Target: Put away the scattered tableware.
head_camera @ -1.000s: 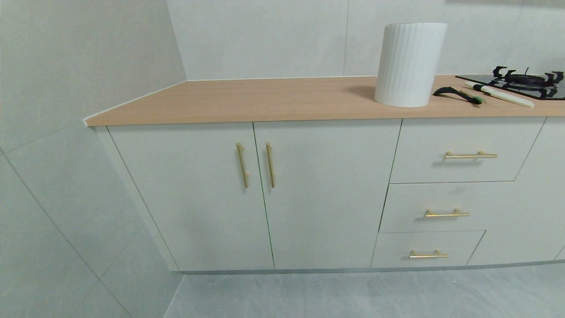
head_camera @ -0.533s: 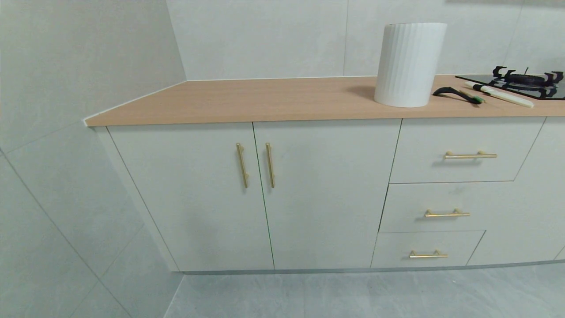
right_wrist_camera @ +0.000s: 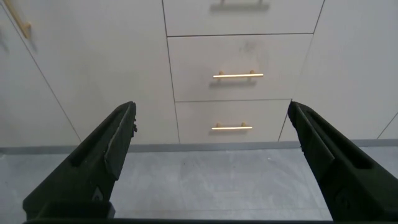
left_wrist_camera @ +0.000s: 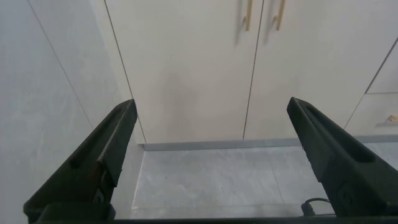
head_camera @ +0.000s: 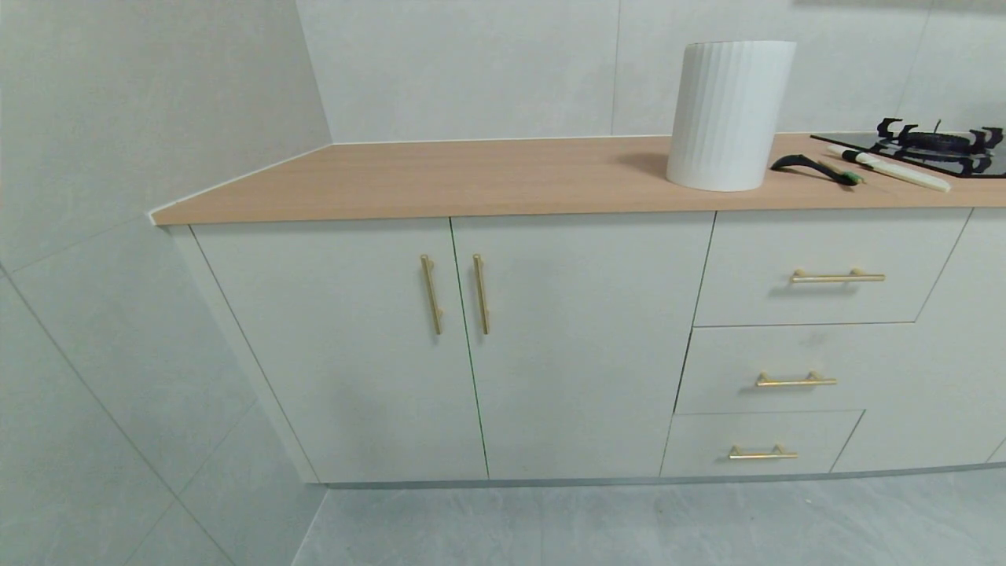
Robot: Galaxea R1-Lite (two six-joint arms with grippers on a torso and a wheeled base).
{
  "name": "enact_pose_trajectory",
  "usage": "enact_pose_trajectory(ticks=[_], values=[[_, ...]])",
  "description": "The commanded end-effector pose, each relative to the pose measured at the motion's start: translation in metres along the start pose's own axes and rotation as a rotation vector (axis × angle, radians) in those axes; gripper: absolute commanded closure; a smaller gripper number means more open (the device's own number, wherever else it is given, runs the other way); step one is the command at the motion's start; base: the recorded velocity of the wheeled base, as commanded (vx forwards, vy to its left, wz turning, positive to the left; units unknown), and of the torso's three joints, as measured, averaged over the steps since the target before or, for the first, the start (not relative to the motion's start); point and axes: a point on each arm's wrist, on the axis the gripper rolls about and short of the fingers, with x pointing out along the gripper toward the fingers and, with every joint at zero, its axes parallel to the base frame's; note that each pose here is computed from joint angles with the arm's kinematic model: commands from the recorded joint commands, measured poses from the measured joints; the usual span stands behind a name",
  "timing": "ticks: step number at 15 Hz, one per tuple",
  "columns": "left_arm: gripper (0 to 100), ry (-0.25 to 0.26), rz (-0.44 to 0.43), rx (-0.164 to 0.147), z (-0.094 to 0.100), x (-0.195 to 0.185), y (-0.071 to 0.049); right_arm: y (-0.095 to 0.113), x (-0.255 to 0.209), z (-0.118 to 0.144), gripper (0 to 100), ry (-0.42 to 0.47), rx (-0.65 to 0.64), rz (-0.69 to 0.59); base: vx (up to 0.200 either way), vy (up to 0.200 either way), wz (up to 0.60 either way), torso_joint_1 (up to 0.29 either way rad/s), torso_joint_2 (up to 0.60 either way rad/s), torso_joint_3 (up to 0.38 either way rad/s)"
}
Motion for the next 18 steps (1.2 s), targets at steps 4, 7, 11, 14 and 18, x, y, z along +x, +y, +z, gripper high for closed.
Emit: enact_pose_trajectory(ticks=[4, 7, 11, 14, 18], values=[[0, 0.002, 0.000, -0.001, 0.0000, 0.0002, 0.0000, 0.0000, 0.0001, 0.0000, 0, 0.002, -0.001, 0.000, 0.000, 0.000, 0.00, 0.000, 0.00, 0.000], [0, 0.002, 0.000, -0.003, 0.0000, 0.0002, 0.0000, 0.0000, 0.0001, 0.0000, 0, 0.002, 0.001, 0.000, 0.000, -0.133, 0.00, 0.002, 0.00, 0.003], [0, 0.000, 0.000, -0.003, 0.0002, 0.0002, 0.0000, 0.0000, 0.0001, 0.0000, 0, 0.002, 0.001, 0.000, 0.000, -0.200, 0.00, 0.005, 0.00, 0.001], [0, 0.000, 0.000, -0.003, 0.0000, 0.0000, 0.0000, 0.0000, 0.0001, 0.0000, 0, 0.002, 0.003, 0.000, 0.000, -0.200, 0.00, 0.004, 0.00, 0.005], [0, 0.002, 0.000, -0.003, 0.0000, 0.0002, 0.0000, 0.0000, 0.0001, 0.0000, 0, 0.002, 0.003, -0.001, 0.000, -0.200, 0.00, 0.001, 0.00, 0.004]])
